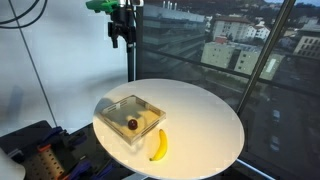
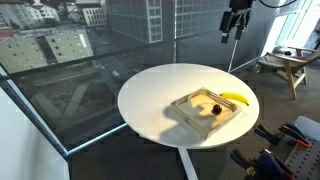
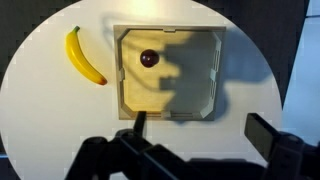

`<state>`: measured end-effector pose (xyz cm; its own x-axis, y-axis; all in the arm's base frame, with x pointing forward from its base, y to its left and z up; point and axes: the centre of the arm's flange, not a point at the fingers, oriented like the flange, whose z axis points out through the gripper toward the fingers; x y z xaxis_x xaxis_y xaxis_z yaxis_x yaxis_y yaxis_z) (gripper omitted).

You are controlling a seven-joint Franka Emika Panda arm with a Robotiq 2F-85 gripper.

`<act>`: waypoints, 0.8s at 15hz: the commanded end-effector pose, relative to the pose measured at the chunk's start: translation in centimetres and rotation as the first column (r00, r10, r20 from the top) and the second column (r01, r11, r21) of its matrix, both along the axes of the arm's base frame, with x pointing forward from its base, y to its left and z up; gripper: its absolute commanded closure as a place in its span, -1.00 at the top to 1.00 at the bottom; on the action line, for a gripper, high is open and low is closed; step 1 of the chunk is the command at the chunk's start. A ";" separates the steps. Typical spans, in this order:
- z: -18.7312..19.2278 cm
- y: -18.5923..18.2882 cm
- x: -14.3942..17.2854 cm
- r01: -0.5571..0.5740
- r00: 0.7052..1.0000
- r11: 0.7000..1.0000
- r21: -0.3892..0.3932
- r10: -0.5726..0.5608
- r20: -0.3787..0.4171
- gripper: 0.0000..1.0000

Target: Move the banana from the tray to the table

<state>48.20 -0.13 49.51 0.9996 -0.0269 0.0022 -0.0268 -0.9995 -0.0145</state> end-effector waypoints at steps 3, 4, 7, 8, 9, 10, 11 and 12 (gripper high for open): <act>0.4 0.2 -1.2 -0.018 1.000 1.000 0.025 0.018 -0.015 1.00; 0.4 0.2 -1.3 -0.020 1.000 0.999 0.026 0.020 -0.015 1.00; -0.2 0.2 -0.3 -0.005 1.000 1.000 0.002 0.005 -0.015 1.00; -0.3 0.2 -0.3 -0.005 1.000 1.000 0.002 0.005 -0.016 1.00; -0.4 0.2 -0.3 -0.005 1.000 1.000 0.002 0.005 -0.017 1.00; -0.4 0.2 -0.2 -0.005 1.000 1.000 0.002 0.005 -0.018 1.00; -0.4 0.2 -0.2 -0.005 1.000 1.000 0.002 0.005 -0.018 1.00; -0.4 0.2 -0.2 -0.005 1.000 1.000 0.002 0.005 -0.018 1.00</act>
<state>47.95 0.03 49.15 0.9996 -0.0219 -0.0154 -0.0222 -0.9996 -0.0157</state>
